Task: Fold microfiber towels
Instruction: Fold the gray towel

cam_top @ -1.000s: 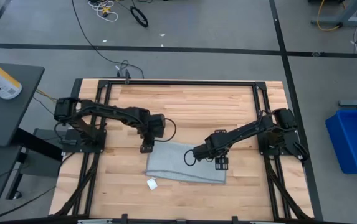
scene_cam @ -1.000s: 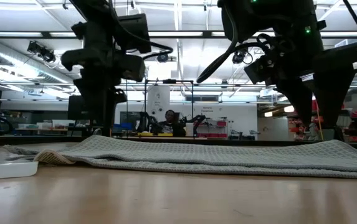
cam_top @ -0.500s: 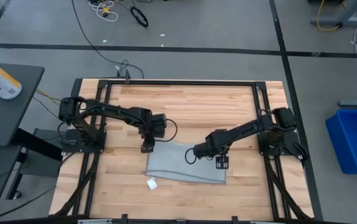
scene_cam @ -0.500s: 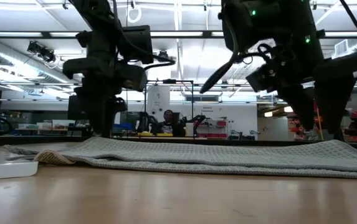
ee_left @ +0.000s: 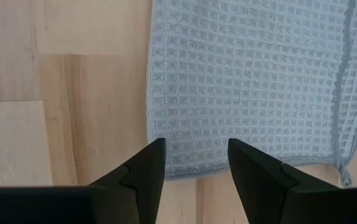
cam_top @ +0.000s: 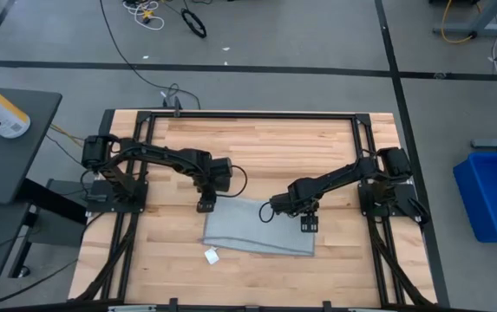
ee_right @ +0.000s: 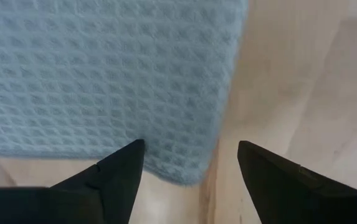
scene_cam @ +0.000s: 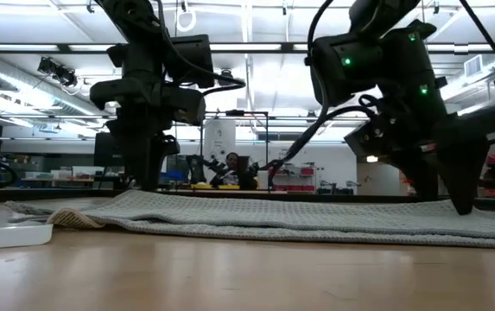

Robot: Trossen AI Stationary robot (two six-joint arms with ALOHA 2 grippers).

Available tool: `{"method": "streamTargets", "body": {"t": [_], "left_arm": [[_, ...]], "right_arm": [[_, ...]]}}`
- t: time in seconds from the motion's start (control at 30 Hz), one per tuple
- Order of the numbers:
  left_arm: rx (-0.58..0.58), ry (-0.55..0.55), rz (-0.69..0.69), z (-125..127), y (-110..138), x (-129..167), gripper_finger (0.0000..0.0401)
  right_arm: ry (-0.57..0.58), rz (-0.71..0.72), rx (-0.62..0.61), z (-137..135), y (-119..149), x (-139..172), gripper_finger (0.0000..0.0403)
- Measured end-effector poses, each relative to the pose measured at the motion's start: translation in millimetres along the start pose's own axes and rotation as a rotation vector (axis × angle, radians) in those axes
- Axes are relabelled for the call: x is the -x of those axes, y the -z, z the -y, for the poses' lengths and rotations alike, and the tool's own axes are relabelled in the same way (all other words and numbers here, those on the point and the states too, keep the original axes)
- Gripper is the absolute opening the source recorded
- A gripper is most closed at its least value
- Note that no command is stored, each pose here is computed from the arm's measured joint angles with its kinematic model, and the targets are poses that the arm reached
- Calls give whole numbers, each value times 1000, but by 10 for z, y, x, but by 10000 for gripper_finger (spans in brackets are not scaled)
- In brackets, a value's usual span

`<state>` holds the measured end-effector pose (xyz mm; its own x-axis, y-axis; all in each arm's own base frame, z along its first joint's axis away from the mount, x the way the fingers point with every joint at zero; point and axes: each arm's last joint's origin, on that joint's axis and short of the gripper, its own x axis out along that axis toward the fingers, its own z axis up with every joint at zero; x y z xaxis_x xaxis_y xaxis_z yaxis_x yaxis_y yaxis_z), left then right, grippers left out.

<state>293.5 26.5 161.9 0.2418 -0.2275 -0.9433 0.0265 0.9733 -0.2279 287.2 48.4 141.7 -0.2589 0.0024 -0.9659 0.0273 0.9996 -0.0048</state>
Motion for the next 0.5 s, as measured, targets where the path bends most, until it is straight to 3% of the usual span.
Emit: {"method": "streamTargets", "body": {"t": [0.5], "left_arm": [[28,21,-55,-97,3,-184,184]], "right_arm": [[-26,46,30,-12,-46,0,274]]}}
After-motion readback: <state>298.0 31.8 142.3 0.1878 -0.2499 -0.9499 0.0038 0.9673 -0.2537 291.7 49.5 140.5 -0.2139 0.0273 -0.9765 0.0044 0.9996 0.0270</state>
